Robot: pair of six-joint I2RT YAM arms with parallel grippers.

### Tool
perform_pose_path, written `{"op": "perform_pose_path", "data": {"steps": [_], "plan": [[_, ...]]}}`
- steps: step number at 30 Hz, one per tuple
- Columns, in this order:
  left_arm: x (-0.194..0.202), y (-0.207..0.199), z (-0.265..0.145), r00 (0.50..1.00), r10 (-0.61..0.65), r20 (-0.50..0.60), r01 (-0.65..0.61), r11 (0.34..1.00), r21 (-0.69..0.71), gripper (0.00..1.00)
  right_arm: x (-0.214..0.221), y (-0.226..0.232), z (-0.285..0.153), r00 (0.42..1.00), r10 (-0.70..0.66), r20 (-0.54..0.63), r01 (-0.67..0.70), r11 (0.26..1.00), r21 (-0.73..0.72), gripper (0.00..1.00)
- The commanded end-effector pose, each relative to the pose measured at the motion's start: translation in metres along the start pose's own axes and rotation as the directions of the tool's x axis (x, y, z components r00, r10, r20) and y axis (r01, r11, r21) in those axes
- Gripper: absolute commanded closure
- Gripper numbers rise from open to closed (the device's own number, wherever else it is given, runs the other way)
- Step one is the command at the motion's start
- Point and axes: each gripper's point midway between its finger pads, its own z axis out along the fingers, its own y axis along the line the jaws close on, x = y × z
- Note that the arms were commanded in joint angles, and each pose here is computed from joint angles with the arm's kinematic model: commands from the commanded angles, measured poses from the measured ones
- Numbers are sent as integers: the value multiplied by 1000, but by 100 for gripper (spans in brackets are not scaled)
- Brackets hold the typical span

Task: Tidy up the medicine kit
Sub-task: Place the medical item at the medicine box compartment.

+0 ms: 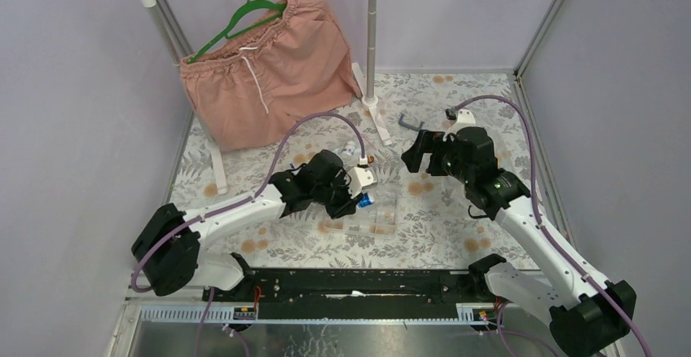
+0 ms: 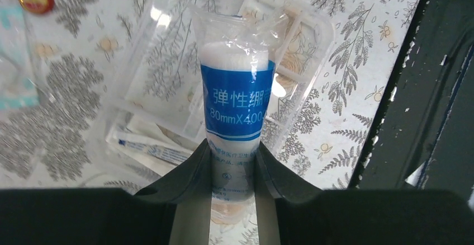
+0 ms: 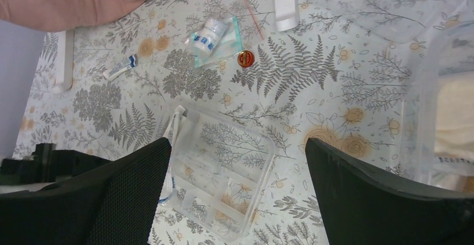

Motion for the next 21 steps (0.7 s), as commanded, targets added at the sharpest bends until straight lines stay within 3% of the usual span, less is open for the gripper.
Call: {"op": "perform_pose_path", "data": {"steps": [1, 9, 21], "plan": [[-30, -3, 0, 959, 247, 135, -254, 967, 34, 73, -13, -11, -9, 996, 13, 86, -19, 997, 69, 0], [-23, -6, 10, 917, 394, 70, -400, 906, 137, 73, -22, -23, -22, 986, 26, 164, -48, 990, 132, 0], [6, -1, 29, 893, 447, -49, -431, 883, 189, 72, -19, -26, -24, 988, 21, 153, -43, 988, 146, 0]]}}
